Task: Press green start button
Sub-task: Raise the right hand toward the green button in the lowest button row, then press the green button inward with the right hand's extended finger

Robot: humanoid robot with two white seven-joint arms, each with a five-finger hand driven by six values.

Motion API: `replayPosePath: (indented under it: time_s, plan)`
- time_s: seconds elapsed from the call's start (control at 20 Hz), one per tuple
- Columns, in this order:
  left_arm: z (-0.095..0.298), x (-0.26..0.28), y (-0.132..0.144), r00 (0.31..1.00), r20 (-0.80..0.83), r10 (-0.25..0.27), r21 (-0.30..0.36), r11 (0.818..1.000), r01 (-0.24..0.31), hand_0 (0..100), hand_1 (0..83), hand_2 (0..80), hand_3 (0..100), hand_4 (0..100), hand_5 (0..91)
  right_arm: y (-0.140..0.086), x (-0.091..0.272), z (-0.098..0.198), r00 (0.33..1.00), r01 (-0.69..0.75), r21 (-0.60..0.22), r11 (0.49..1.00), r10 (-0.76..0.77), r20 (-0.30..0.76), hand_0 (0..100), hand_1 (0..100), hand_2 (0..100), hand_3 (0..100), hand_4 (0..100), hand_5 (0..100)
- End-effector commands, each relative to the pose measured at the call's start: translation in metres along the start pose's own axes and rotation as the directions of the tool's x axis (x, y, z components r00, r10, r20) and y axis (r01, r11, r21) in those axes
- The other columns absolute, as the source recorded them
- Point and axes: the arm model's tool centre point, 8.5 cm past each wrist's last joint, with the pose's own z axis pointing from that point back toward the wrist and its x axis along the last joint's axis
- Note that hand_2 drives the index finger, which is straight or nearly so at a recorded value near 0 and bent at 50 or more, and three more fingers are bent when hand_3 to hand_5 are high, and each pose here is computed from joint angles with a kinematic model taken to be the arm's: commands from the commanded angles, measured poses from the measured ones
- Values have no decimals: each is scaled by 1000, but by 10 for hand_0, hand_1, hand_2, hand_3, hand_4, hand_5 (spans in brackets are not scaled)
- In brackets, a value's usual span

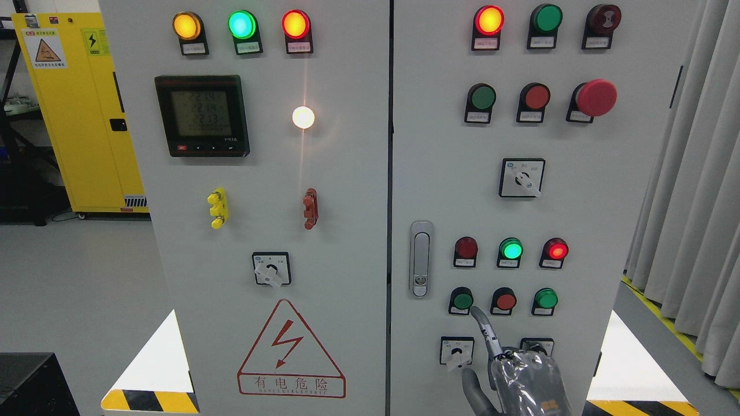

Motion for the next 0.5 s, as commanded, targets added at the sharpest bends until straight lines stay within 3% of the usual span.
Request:
replayPosePath:
  time_s: [0.0, 0.45]
  plan:
    - [0, 0, 0, 1000, -1, 1, 0, 1000, -1, 120, 556, 0, 0, 0, 0, 5, 1, -6, 1000, -21, 18, 1000, 20, 11, 623, 900, 0, 971, 1000, 1000]
    - [0, 0, 0, 1000, -1, -1, 0, 1000, 1, 120, 556, 0, 0, 0, 0, 11, 4, -8, 1000, -16, 33, 999, 15, 21, 697, 917, 0, 972, 1000, 1000]
